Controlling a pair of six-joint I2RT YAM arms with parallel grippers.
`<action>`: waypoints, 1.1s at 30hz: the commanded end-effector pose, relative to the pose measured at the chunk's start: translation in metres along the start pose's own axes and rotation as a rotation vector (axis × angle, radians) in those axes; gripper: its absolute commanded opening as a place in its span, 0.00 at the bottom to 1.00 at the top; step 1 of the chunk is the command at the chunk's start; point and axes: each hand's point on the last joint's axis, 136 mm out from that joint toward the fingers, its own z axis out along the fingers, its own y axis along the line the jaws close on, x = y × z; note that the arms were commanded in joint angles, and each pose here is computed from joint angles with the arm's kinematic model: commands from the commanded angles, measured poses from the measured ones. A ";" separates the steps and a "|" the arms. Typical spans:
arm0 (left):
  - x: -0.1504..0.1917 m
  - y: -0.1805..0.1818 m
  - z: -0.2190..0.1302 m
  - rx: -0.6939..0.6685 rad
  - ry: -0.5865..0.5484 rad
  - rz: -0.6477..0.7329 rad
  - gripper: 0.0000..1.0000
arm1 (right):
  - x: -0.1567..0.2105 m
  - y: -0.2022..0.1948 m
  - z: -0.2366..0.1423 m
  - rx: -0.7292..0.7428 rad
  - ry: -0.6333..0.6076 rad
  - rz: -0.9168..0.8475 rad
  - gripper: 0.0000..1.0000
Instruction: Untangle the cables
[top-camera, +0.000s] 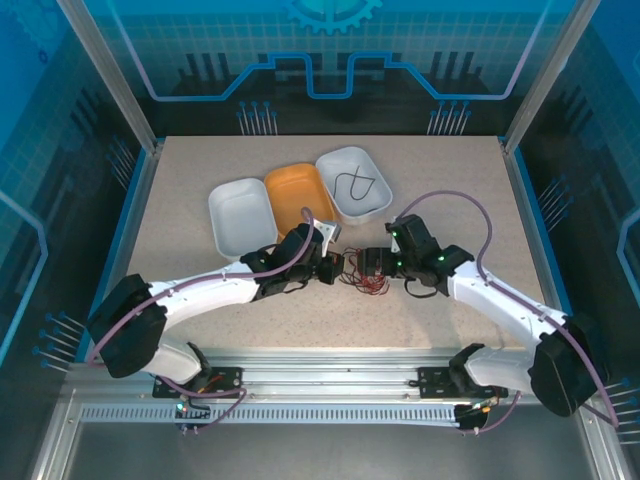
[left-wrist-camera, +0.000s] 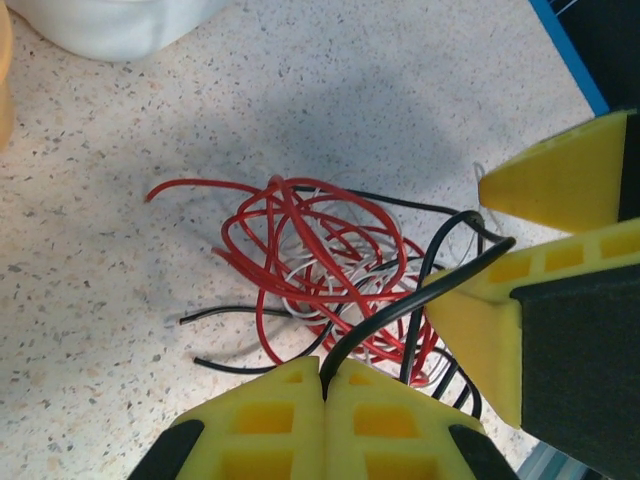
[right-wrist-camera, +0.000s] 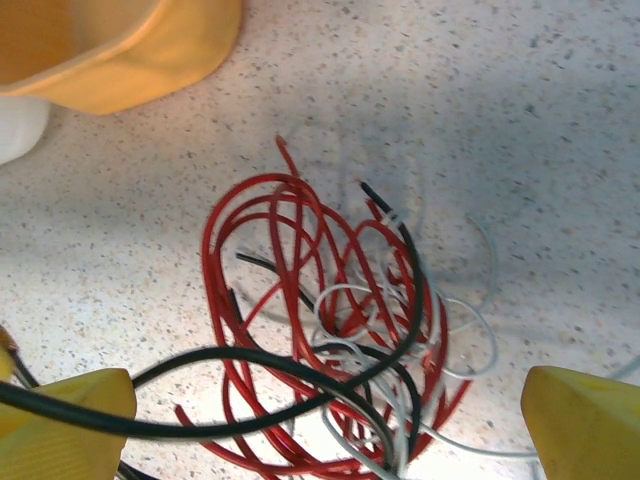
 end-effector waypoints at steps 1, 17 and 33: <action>-0.001 -0.013 -0.009 0.035 0.007 0.015 0.00 | -0.014 0.016 0.004 -0.054 -0.042 0.010 1.00; -0.032 0.003 -0.072 -0.071 -0.195 -0.020 0.00 | 0.035 -0.063 0.050 0.247 0.051 0.086 1.00; -0.065 -0.005 -0.114 -0.105 -0.314 0.092 0.00 | 0.024 -0.057 0.039 0.238 0.048 0.052 1.00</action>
